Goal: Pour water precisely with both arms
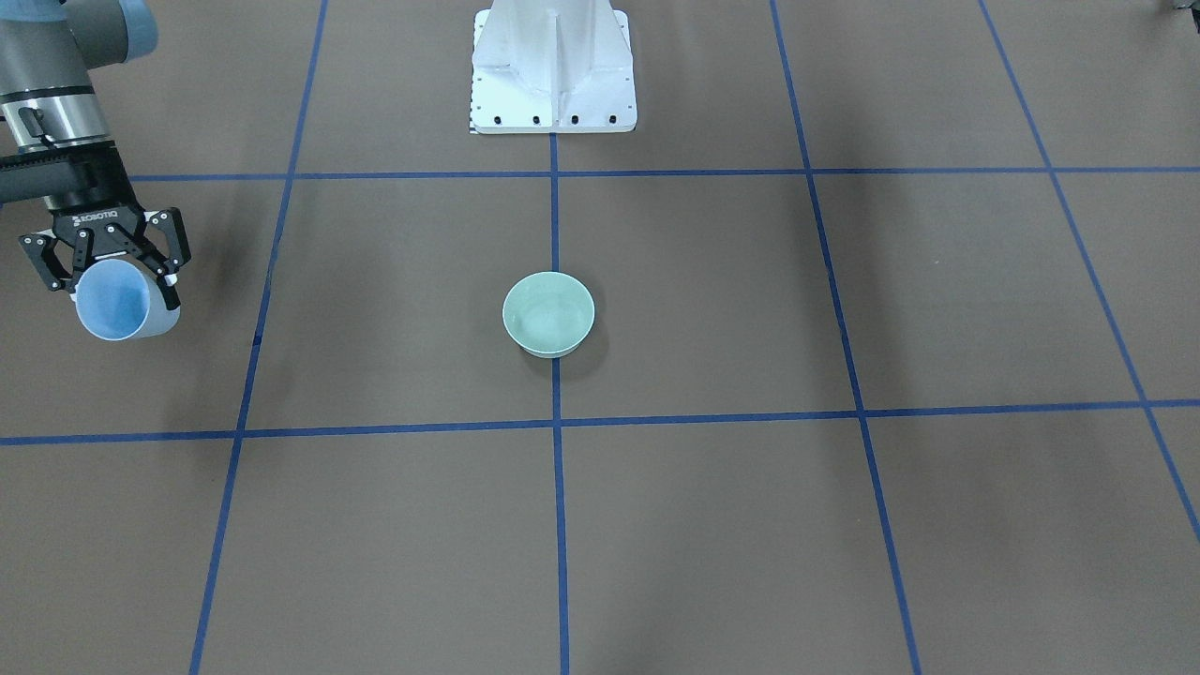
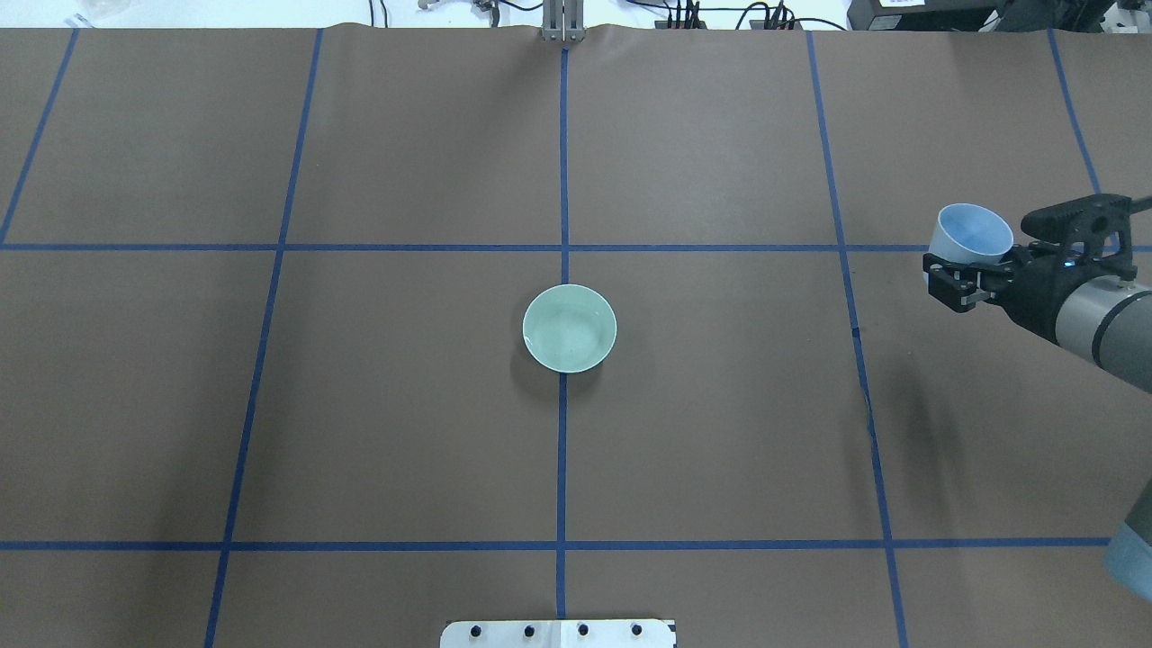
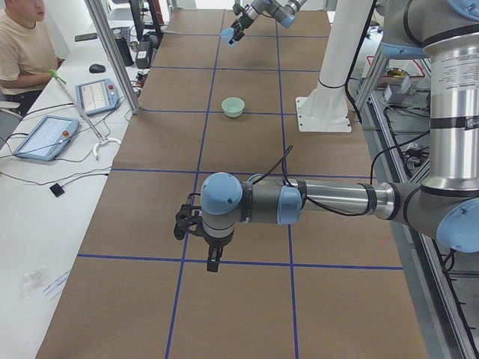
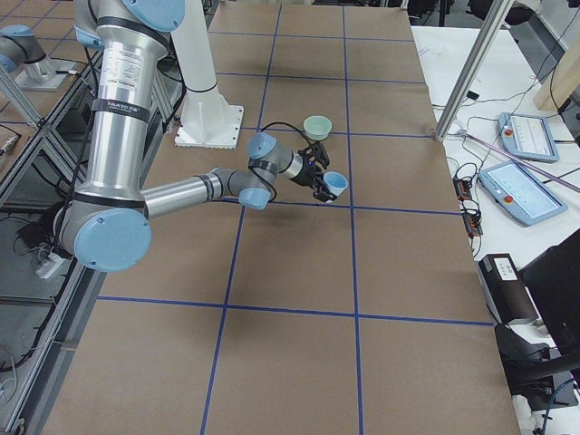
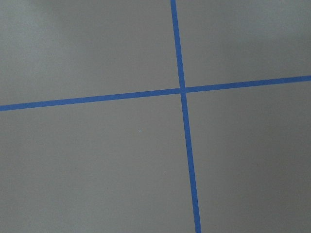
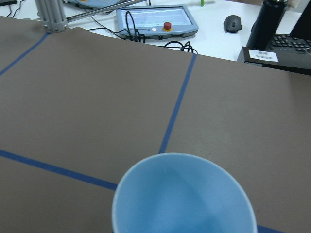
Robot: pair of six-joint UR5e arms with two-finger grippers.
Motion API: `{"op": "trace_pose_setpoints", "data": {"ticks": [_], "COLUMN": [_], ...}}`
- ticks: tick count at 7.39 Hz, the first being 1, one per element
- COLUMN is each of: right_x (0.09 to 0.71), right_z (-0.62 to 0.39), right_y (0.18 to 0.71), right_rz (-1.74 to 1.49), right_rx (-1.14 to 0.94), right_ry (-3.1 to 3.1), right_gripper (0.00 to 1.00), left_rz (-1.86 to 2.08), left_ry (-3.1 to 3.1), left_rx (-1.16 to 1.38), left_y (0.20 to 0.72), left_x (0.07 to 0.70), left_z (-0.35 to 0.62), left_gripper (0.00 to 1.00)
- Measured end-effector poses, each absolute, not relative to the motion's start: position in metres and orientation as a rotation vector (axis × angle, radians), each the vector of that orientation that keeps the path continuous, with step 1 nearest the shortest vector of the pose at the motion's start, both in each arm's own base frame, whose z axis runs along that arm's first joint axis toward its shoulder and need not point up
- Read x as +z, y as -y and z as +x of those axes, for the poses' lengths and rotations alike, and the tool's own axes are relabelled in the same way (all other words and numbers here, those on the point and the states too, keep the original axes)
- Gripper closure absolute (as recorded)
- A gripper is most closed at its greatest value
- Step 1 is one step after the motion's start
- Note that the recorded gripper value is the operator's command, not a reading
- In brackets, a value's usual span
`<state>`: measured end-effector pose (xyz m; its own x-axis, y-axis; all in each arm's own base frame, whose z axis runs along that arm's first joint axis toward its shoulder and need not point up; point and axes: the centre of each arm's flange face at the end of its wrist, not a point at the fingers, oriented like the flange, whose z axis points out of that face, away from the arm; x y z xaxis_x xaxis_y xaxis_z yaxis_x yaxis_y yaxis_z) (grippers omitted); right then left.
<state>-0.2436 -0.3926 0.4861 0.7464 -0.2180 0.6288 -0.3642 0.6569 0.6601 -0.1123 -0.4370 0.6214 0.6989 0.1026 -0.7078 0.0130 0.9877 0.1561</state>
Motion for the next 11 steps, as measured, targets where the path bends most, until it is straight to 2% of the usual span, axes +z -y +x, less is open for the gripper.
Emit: {"op": "trace_pose_setpoints", "data": {"ticks": [2, 3, 4, 6, 7, 11], "right_x": [0.523, 0.537, 0.552, 0.582, 0.59, 0.591], "right_z": [-0.258, -0.27, -0.28, -0.289, -0.291, -0.292], "right_y": [0.384, 0.376, 0.368, 0.359, 0.356, 0.353], "right_rz": [0.94, 0.973, 0.999, 1.031, 1.041, 1.062], "right_rx": [0.148, 0.162, 0.167, 0.173, 0.175, 0.193], "right_ry": [0.687, 0.677, 0.679, 0.672, 0.664, 0.683], "right_gripper": [1.0, 0.93, 0.8, 0.18, 0.0, 0.0], "left_rz": [0.155, 0.155, 0.154, 0.153, 0.152, 0.152], "left_ry": [-0.796, -0.796, -0.796, -0.796, -0.796, -0.796], "left_rx": [0.051, 0.051, 0.051, 0.051, 0.051, 0.051], "left_y": [0.437, 0.437, 0.437, 0.437, 0.437, 0.437], "left_x": [0.621, 0.621, 0.621, 0.621, 0.622, 0.622], "left_z": [-0.112, -0.112, -0.112, -0.112, -0.112, -0.112], "left_gripper": [0.0, 0.0, 0.0, 0.0, 0.0, 0.0]}}
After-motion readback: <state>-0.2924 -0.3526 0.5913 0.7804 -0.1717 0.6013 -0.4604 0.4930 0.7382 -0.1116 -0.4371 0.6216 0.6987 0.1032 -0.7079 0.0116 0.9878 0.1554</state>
